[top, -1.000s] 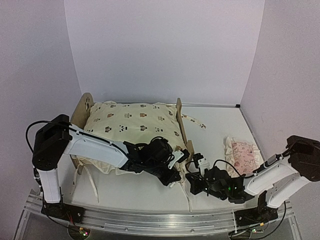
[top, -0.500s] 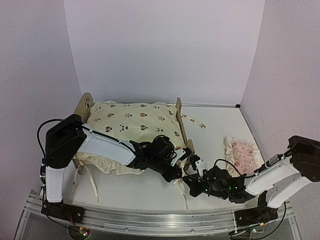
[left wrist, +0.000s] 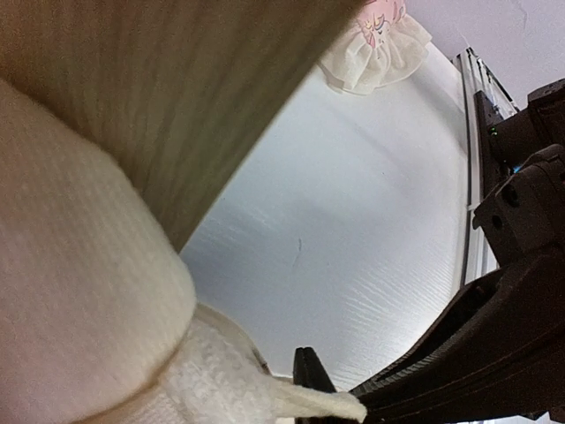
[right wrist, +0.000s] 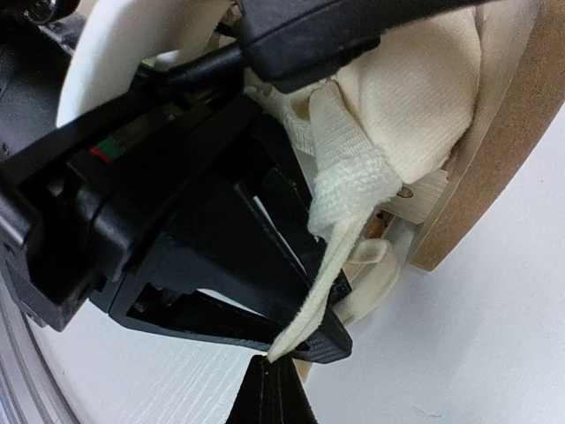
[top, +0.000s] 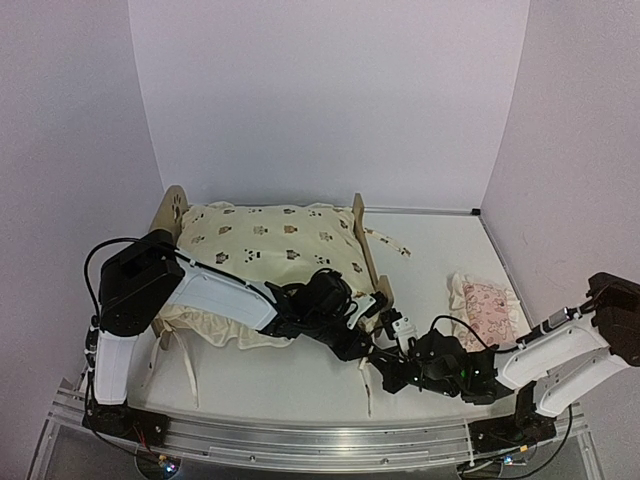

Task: Set up the pet bed

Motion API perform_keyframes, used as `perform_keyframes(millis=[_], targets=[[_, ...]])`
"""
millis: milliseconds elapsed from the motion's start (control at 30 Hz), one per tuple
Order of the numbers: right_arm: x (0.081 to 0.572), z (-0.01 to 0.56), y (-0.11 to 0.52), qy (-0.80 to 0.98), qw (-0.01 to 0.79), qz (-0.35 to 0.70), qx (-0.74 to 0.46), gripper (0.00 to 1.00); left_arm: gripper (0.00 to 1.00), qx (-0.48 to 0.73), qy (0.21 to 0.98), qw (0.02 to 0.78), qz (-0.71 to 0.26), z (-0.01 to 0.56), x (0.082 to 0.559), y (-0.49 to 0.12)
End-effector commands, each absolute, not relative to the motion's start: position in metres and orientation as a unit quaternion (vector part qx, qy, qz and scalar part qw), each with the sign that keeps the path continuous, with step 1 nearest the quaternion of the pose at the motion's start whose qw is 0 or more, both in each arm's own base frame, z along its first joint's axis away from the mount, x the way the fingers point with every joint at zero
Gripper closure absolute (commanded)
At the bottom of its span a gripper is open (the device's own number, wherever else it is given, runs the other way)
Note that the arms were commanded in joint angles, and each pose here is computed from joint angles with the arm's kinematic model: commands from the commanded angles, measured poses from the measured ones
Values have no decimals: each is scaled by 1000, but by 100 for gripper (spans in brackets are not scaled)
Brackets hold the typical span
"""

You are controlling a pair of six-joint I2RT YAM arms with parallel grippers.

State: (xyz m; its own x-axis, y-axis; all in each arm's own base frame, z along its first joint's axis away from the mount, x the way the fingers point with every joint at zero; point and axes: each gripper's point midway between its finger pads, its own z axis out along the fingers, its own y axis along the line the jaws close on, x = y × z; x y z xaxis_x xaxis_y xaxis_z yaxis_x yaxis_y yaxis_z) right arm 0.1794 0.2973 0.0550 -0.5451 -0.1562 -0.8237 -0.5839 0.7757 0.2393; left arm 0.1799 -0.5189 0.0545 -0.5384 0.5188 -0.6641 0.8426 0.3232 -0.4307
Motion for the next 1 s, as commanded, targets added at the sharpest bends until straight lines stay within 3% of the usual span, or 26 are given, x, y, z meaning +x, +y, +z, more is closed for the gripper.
perform_keyframes(millis=[0,233,967], targets=[[178,56,297,846,416,250,-220,100,76,425,766,205,-436,72,178,-535],[180,57,290,849,421,240,-212,100,67,402,789,189,-425,65,177,-524],[194,55,263,869,432,195,-145,100,61,365,799,200,-434,74,171,-499]])
